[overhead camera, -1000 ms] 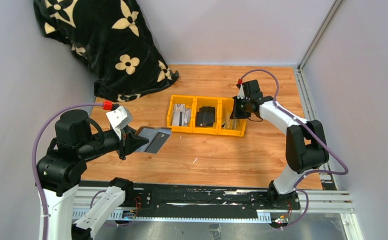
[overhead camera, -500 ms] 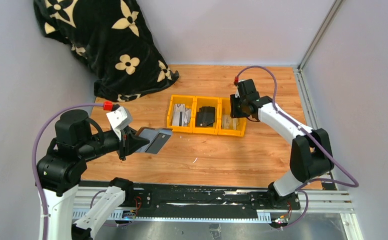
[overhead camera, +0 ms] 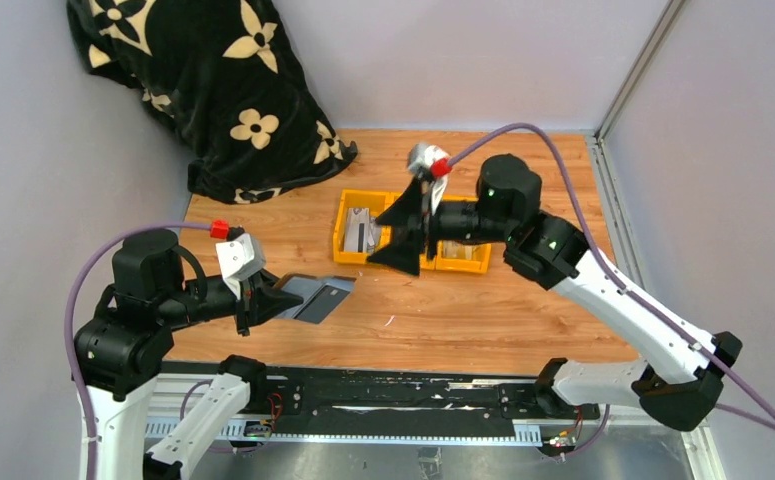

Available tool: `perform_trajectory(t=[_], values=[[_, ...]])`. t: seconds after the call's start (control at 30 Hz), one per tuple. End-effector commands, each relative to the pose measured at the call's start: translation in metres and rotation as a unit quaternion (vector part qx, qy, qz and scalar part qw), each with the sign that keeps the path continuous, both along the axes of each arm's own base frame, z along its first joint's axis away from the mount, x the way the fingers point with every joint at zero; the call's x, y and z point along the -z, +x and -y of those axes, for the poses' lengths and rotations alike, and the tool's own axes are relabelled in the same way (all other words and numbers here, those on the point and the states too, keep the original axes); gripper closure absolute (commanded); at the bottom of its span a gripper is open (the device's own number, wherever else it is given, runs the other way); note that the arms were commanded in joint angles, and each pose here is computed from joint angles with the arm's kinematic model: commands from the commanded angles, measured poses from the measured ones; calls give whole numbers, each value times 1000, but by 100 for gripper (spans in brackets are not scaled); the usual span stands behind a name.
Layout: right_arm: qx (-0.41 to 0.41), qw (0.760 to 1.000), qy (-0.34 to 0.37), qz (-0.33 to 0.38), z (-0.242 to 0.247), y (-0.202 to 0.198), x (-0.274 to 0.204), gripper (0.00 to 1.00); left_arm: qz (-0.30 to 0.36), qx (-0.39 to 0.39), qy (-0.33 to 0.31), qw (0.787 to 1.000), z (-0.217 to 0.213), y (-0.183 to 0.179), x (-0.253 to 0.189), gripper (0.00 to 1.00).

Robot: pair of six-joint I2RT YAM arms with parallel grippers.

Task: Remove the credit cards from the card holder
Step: Remove the credit card from the card holder.

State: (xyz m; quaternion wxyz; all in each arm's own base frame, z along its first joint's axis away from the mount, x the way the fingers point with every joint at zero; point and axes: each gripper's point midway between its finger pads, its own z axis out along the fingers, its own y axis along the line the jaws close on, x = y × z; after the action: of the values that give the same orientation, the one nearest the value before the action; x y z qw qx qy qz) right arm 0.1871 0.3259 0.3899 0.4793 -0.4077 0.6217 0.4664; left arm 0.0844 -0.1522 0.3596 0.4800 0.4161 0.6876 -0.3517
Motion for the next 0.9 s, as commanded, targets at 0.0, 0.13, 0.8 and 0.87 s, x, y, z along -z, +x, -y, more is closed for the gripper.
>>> perform_trajectory(t=[0.0,0.13,0.8,0.87], values=[[-215,974,14,65,-38,-101,-23,23,21,45,-2,999,4,-15,4,100],[-265,960,-3,95,-62,-132,-23,24,23,60,5,998,3,-23,7,100],[-269,958,-46,83,-104,-135,-8,94,40,93,-8,995,4,-45,2,100],[-283,955,-52,74,-104,-140,-5,100,38,90,-6,995,4,-43,2,100]])
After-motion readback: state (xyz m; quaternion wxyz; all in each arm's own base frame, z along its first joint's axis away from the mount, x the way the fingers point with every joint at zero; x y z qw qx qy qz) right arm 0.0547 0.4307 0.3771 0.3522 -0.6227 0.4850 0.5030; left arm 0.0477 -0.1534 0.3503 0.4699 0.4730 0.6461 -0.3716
